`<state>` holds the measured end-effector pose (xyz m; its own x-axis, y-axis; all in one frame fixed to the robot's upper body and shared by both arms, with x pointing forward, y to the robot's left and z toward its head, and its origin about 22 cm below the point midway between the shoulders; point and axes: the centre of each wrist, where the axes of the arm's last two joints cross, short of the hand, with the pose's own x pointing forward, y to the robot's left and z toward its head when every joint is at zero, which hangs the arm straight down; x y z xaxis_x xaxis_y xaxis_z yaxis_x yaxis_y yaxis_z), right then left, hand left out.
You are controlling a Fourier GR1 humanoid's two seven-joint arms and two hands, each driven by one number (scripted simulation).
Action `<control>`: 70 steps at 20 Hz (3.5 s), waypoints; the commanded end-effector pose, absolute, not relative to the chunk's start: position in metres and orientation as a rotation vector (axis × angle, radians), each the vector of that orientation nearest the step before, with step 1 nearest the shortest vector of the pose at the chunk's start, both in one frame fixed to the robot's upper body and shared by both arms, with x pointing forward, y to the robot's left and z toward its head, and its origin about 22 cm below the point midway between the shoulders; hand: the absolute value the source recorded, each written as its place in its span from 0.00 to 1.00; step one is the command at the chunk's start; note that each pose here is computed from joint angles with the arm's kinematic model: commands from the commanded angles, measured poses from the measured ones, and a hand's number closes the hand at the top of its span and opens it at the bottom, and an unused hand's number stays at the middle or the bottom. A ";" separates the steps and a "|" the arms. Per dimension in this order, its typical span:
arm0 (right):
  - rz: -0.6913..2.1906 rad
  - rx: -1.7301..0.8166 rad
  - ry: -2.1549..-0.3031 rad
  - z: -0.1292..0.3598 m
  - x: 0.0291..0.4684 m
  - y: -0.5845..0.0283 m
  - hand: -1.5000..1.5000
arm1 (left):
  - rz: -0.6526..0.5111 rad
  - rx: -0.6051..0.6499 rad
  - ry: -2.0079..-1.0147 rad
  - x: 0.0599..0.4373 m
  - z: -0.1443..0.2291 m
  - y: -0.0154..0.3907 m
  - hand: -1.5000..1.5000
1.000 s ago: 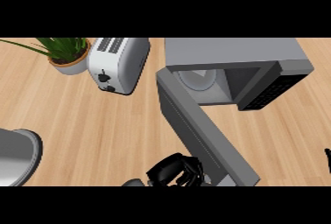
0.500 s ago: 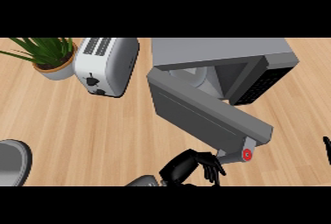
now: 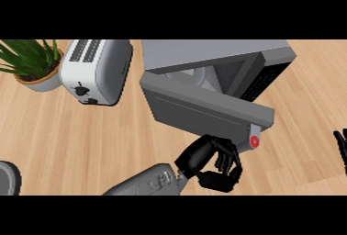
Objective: Pick up the milk, place it into the microwave and close the microwave
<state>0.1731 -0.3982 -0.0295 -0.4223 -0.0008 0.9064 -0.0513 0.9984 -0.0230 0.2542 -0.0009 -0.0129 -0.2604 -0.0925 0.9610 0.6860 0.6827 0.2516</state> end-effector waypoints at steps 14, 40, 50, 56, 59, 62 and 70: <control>0.166 0.226 -2.100 0.019 0.216 -0.398 0.00 | -0.690 -0.349 -1.811 0.318 0.053 -0.023 1.00; 0.704 0.690 -2.059 0.105 0.265 -0.347 1.00 | -0.582 -0.231 -1.827 0.347 0.084 -0.030 1.00; 0.817 0.799 -2.021 0.117 0.259 -0.315 1.00 | -0.515 -0.189 -1.837 0.348 0.079 -0.027 1.00; 0.863 0.830 -2.015 0.126 0.255 -0.303 1.00 | -0.479 -0.176 -1.841 0.346 0.077 -0.026 1.00; 0.881 0.847 -2.009 0.129 0.252 -0.299 1.00 | -0.466 -0.164 -1.851 0.347 0.076 -0.025 1.00; 0.876 0.861 -2.003 0.129 0.249 -0.297 1.00 | -0.450 -0.161 -1.851 0.347 0.076 -0.025 1.00; 0.974 0.936 -1.786 0.112 0.232 -0.282 1.00 | -0.302 -0.066 -1.672 0.351 0.057 -0.012 1.00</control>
